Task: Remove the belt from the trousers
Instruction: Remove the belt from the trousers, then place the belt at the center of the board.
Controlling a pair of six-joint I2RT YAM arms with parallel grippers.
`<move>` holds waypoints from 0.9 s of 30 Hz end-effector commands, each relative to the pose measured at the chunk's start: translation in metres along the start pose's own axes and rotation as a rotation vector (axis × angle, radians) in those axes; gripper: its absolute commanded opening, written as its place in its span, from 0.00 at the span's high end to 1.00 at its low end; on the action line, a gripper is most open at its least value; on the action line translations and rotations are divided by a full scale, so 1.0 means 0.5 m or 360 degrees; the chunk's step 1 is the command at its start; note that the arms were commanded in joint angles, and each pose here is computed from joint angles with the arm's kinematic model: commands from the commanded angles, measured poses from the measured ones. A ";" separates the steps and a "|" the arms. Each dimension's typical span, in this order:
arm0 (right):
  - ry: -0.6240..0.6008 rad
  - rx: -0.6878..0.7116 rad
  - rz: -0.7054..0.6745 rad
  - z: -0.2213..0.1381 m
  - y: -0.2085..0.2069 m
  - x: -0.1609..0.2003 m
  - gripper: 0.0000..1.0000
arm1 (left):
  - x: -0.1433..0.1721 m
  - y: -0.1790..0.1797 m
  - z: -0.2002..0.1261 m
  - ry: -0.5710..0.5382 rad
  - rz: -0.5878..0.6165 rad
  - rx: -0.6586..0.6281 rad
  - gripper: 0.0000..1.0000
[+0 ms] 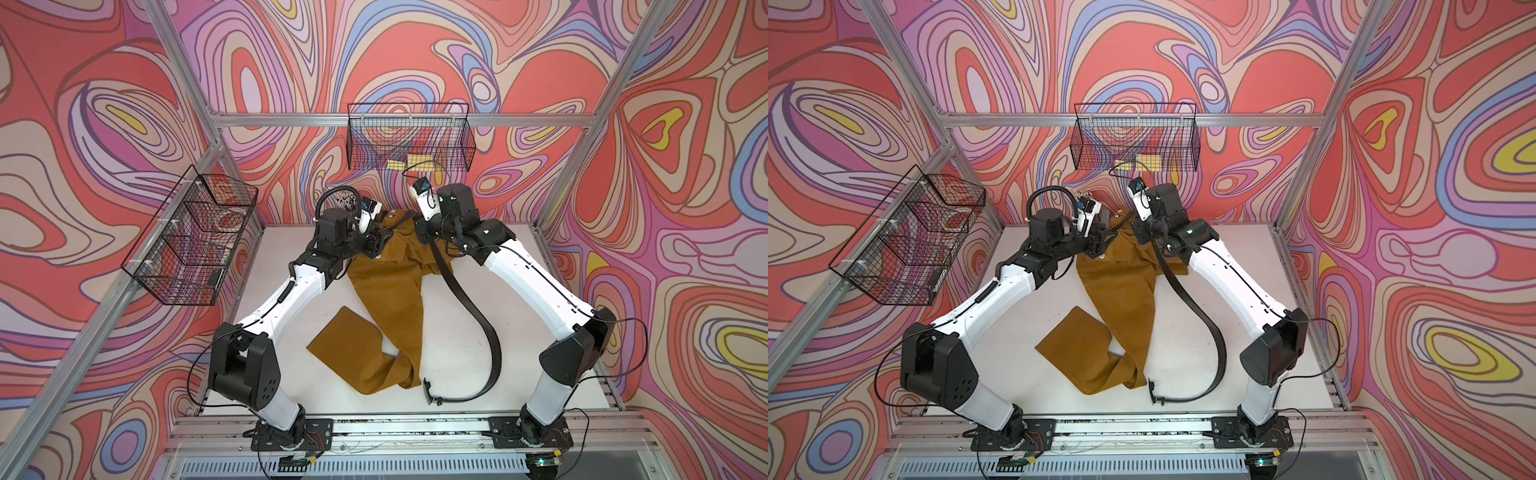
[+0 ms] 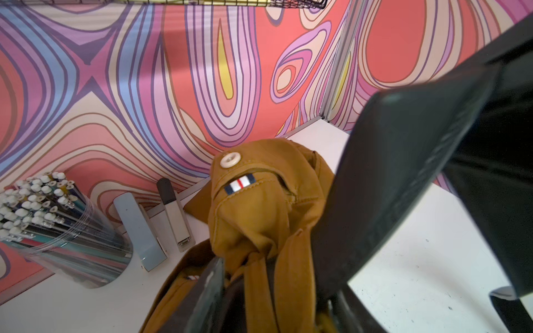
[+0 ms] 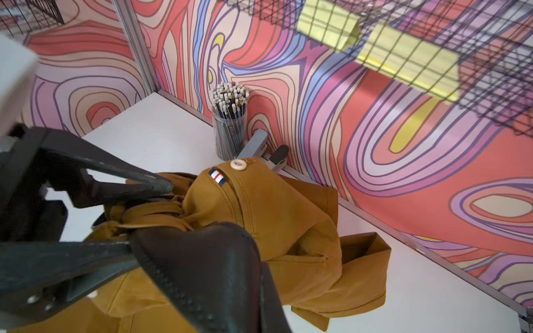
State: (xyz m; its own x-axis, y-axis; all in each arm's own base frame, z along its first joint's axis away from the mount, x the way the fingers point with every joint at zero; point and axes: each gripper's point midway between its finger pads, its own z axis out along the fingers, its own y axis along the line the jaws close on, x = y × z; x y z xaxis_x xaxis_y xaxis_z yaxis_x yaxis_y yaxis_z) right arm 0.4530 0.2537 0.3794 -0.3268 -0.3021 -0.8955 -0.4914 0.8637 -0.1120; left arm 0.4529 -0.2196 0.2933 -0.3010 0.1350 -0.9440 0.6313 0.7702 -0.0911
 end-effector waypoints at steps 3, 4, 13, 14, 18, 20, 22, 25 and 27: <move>-0.0960 0.0605 0.0377 -0.354 -0.313 -0.313 1.00 | 0.326 0.236 -0.101 0.0822 -0.0289 -0.0727 0.19; -0.0957 0.0597 0.0389 -0.350 -0.321 -0.310 1.00 | 0.324 0.242 -0.109 0.0819 -0.0292 -0.0740 0.16; -0.0849 0.0370 0.0380 -0.279 -0.286 -0.285 1.00 | 0.301 0.244 -0.132 0.0769 -0.0270 -0.0719 0.14; -0.0835 0.0340 0.0359 -0.272 -0.279 -0.282 1.00 | 0.297 0.242 -0.131 0.0760 -0.0272 -0.0711 0.15; -0.0797 0.0188 0.0161 -0.242 -0.239 -0.272 1.00 | 0.277 0.239 -0.128 0.0715 -0.0290 -0.0692 0.15; -0.0751 0.0097 0.0023 -0.217 -0.218 -0.255 1.00 | 0.263 0.237 -0.127 0.0688 -0.0295 -0.0683 0.15; -0.0666 -0.0038 -0.0161 -0.185 -0.185 -0.221 1.00 | 0.245 0.234 -0.128 0.0652 -0.0299 -0.0670 0.15; -0.0446 -0.0110 -0.0224 -0.124 -0.172 -0.137 1.00 | 0.219 0.228 -0.133 0.0599 -0.0296 -0.0658 0.14; -0.0296 -0.0125 -0.0166 -0.083 -0.174 -0.062 1.00 | 0.203 0.224 -0.140 0.0563 -0.0282 -0.0656 0.14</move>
State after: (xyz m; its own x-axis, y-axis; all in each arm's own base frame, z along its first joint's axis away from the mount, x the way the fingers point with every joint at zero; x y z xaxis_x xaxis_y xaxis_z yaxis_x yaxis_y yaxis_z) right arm 0.4754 0.1658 0.4831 -0.0445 -0.2176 -0.9750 -0.5054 0.8468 -0.1659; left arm 0.4437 -0.0720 0.1745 -0.6977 0.1397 -0.7026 0.2255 0.9738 -0.0302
